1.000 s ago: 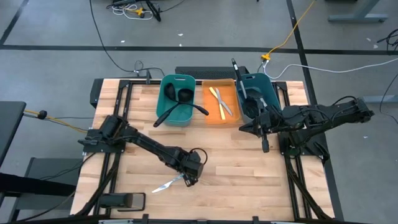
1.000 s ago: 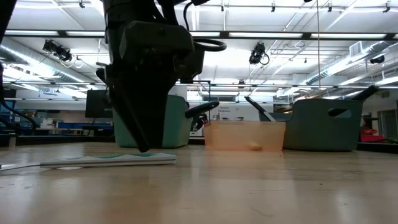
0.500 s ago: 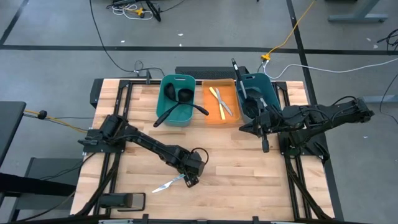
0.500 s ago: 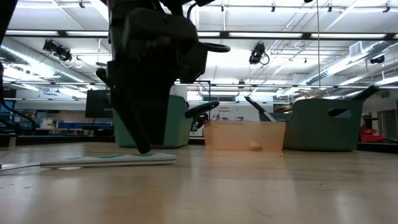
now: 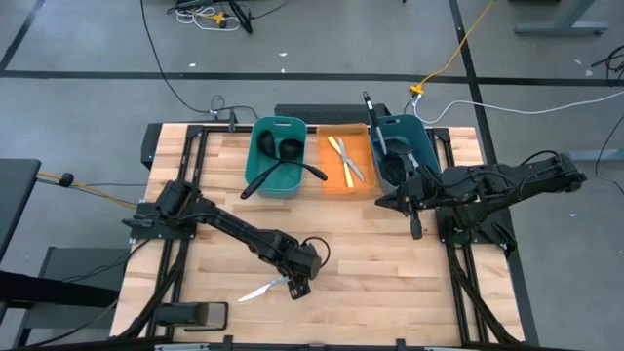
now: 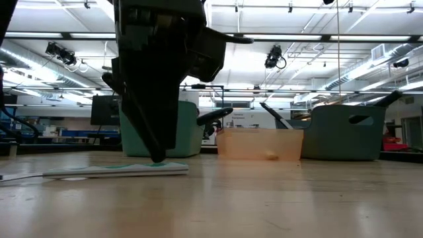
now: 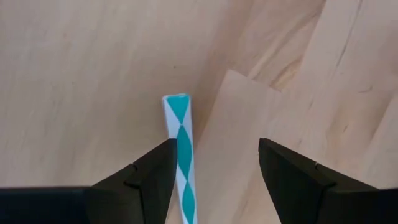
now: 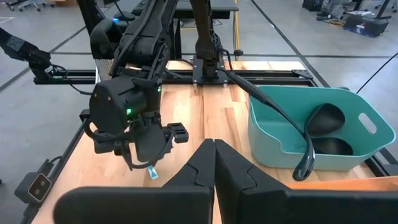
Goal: Pick & Place Kitchen Items
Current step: Put the white patterned table knife into the orange bin
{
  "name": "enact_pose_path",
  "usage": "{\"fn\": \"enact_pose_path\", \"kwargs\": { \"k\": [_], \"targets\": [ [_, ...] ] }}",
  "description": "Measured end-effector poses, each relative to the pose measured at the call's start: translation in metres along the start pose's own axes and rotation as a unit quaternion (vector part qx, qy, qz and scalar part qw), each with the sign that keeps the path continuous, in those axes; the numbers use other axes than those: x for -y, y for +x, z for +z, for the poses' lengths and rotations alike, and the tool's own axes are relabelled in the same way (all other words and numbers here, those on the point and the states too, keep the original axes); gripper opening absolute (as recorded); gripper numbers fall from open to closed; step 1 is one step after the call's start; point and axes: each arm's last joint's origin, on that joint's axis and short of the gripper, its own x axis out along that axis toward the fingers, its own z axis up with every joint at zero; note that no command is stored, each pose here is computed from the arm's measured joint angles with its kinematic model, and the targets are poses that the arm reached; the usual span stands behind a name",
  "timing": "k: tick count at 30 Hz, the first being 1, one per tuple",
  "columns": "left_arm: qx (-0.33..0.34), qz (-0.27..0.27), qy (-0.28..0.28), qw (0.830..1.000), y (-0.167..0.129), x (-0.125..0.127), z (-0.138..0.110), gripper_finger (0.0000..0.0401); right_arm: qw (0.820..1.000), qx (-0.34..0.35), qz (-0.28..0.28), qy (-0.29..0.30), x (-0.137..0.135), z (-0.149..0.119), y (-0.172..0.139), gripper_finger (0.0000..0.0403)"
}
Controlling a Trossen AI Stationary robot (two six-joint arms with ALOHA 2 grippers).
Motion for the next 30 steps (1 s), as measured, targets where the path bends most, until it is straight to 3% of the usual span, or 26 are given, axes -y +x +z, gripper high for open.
{"fn": "enact_pose_path", "kwargs": {
  "k": [10, 21, 30],
  "targets": [
    [-0.009, -0.046, 0.028, 0.999, -0.0002, 0.0049, 0.0019, 0.0231, 1.000, -0.018, -0.002, 0.000, 0.0003, -0.0035, -0.0001, 0.0005],
    [-0.041, -0.069, 0.009, 0.997, -0.0009, 0.0026, 0.0022, 0.0245, 1.000, -0.017, -0.001, -0.004, 0.0003, -0.0034, -0.0001, 0.0005],
    [-0.058, -0.031, 0.027, 0.997, -0.0066, -0.0031, 0.0036, 0.0288, 1.000, -0.015, -0.018, -0.005, 0.0012, -0.0032, -0.0002, 0.0005]
  ]
}}
